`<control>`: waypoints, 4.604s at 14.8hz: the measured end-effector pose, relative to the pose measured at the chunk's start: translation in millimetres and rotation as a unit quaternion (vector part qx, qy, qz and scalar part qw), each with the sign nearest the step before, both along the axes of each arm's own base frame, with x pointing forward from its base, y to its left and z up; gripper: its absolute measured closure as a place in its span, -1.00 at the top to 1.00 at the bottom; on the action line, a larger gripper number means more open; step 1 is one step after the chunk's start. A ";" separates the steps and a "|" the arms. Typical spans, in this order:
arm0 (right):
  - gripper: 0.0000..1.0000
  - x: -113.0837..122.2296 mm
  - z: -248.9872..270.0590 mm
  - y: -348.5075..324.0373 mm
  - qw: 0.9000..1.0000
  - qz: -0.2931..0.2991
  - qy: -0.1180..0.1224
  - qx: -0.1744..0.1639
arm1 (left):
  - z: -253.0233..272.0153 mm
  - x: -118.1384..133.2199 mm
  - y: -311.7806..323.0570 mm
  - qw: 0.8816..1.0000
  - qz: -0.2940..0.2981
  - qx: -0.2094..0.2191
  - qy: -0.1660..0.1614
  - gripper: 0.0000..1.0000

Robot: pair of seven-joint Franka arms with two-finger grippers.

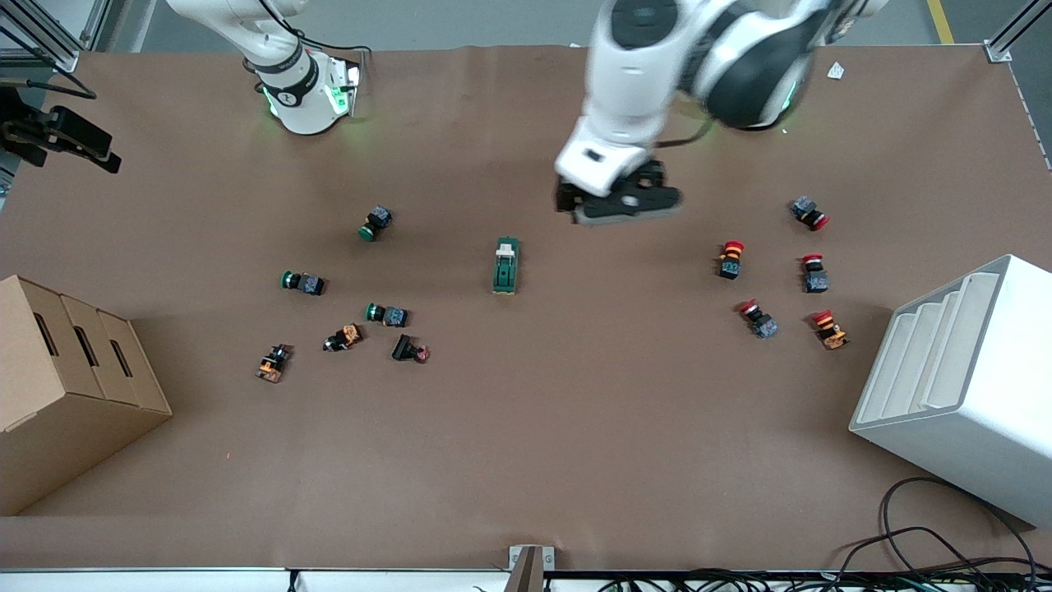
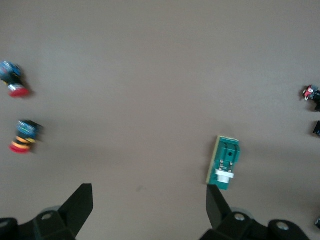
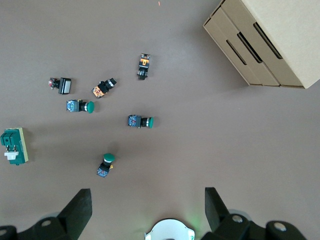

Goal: Close load switch with both arms

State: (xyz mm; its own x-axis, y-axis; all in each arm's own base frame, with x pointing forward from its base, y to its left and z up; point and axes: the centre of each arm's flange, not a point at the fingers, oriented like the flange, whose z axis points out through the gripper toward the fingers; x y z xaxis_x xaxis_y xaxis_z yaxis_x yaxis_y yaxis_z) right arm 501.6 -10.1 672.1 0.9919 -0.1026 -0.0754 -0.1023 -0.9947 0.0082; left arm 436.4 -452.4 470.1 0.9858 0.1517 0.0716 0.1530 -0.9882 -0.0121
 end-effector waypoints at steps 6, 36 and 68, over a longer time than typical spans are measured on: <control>1.00 6.5 -9.1 2.9 1.000 0.003 0.009 0.000 | -114.4 -96.1 -110.0 0.997 0.017 0.038 -0.059 0.97; 1.00 53.6 -169.9 180.4 0.982 -0.182 0.047 -0.003 | -382.8 -229.2 -101.1 0.865 -0.113 -0.013 -0.488 0.95; 1.00 -92.8 -475.0 476.7 0.946 -0.318 -0.036 0.054 | -405.4 -217.3 -99.8 0.848 -0.126 0.000 -0.515 1.00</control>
